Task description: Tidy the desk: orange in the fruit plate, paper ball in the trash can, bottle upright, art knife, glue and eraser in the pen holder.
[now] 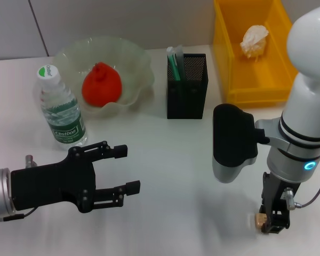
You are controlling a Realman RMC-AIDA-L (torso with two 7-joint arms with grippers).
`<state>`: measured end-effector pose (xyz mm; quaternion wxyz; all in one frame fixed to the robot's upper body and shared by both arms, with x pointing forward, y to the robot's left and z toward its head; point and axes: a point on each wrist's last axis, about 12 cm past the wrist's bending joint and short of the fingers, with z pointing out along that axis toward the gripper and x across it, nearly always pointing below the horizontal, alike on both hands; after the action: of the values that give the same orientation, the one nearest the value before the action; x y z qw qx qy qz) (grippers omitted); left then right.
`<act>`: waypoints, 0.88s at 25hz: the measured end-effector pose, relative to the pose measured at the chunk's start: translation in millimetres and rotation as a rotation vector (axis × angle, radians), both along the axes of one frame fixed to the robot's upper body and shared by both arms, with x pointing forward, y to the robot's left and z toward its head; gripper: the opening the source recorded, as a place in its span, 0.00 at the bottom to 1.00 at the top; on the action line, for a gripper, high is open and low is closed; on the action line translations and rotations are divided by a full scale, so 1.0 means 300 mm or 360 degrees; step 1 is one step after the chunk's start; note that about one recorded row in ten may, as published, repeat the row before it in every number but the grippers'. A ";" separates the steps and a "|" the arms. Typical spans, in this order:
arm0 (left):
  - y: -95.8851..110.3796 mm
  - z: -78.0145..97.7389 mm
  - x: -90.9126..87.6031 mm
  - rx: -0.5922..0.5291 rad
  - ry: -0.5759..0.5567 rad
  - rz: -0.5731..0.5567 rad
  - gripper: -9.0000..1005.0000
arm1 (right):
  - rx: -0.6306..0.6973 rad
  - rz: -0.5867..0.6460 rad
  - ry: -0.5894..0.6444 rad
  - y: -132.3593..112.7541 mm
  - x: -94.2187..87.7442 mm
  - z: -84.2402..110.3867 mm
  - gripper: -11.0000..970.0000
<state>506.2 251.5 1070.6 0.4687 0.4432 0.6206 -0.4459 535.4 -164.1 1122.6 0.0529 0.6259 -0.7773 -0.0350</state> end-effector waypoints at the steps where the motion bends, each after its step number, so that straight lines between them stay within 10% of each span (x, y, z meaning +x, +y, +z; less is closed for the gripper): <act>1: 0.000 0.000 0.000 0.0000 0.0001 0.0000 0.80 | 0.0002 0.0000 -0.0003 0.000 0.000 0.000 0.35; 13: 0.001 -0.001 -0.002 -0.0001 0.0007 0.0003 0.80 | 0.0272 -0.0265 -0.0151 -0.060 0.096 0.112 0.28; 22: -0.003 0.003 0.004 0.0001 -0.0011 -0.0007 0.80 | 0.1114 -0.0585 -0.0513 -0.213 0.200 0.246 0.29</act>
<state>507.6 250.5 1071.6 0.4697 0.4463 0.6181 -0.4451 595.4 -228.1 1196.5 -0.2921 0.4546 -0.8155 -0.2072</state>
